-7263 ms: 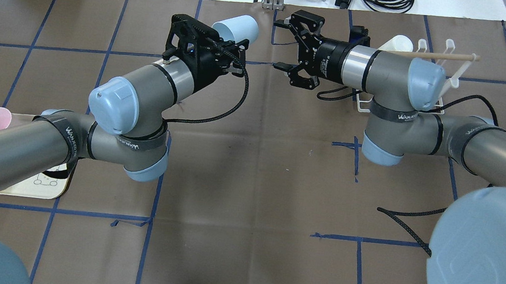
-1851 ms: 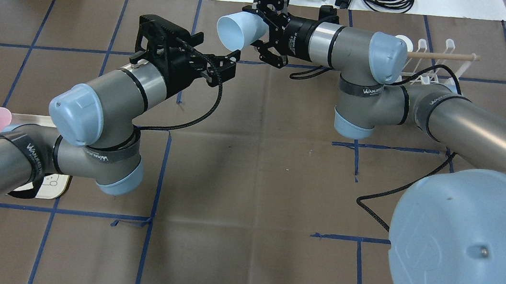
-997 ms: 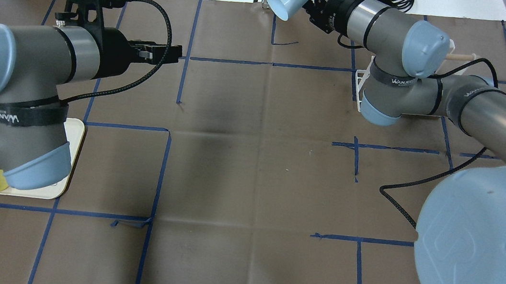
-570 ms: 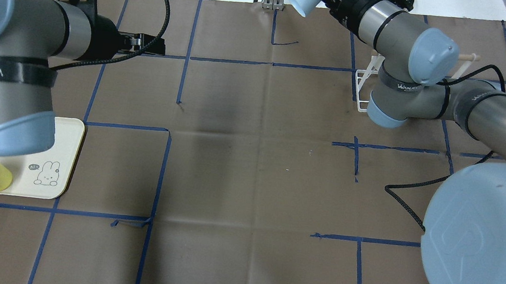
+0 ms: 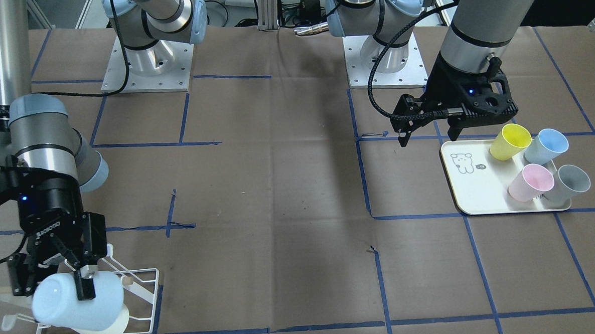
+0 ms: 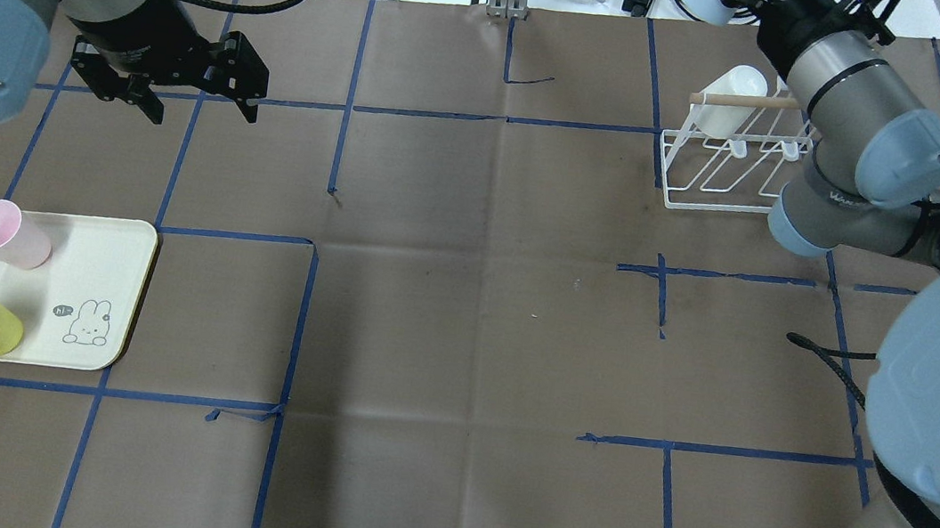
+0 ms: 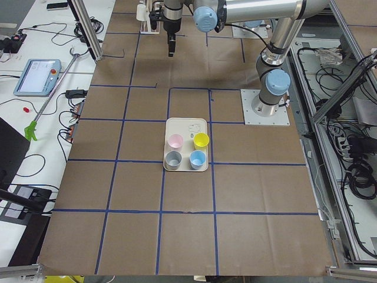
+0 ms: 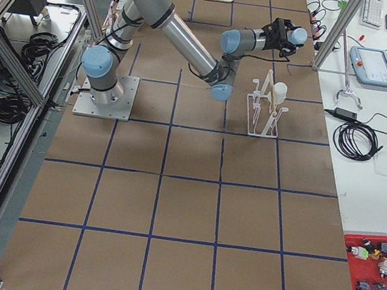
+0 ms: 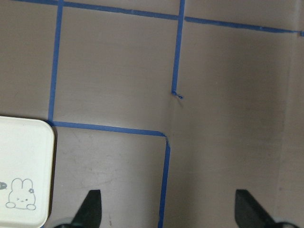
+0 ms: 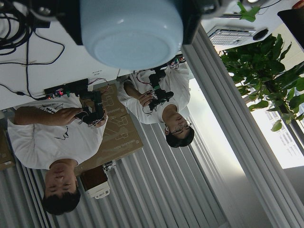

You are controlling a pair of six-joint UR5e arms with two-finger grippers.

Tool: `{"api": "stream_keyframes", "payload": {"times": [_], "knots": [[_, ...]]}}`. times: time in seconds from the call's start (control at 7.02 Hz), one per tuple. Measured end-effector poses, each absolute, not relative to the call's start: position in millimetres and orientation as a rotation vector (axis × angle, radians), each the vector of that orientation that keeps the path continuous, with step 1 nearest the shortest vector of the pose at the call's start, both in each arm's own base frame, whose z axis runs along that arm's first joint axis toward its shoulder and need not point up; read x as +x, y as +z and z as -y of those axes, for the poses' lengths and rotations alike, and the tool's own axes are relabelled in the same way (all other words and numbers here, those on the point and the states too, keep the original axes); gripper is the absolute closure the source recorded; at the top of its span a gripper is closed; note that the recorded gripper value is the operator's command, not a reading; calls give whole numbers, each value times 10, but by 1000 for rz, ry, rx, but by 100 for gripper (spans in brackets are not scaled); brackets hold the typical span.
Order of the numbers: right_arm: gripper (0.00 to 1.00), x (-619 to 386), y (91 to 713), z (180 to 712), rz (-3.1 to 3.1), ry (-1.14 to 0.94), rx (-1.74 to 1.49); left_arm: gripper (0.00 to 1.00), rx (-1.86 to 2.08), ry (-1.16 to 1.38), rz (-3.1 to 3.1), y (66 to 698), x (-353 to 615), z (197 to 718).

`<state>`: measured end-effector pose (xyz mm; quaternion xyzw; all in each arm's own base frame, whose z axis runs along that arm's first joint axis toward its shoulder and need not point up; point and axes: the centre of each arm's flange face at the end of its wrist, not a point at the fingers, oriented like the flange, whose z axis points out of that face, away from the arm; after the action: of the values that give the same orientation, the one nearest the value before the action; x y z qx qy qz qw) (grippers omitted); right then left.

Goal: Transfer IKEA cup to right arm and place on rack

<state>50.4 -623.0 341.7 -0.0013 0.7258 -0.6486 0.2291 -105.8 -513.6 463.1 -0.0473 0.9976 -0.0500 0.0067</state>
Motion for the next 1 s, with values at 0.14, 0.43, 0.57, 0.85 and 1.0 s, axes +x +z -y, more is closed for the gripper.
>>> {"api": "stream_keyframes", "payload": {"times": [0.14, 0.43, 0.57, 0.85, 1.0], "knots": [[61, 266, 3376, 6225, -2042, -1865, -84, 0, -143, -152, -3117, 4634, -1141, 5094], [61, -142, 3191, 6175, -2147, -1942, -198, 0, -165, -173, -3117, 4686, -1239, 5022], [61, -252, 3124, 6157, -2195, -1968, -208, 0, -165, -175, -3116, 4699, -1244, 5040], [62, -401, 3076, 6168, -2302, -2045, -193, 0, -162, -168, -3116, 4697, -1209, 5129], [64, -467, 3038, 6191, -2351, -2067, -162, 0, -158, -168, -3117, 4696, -1191, 5158]]}}
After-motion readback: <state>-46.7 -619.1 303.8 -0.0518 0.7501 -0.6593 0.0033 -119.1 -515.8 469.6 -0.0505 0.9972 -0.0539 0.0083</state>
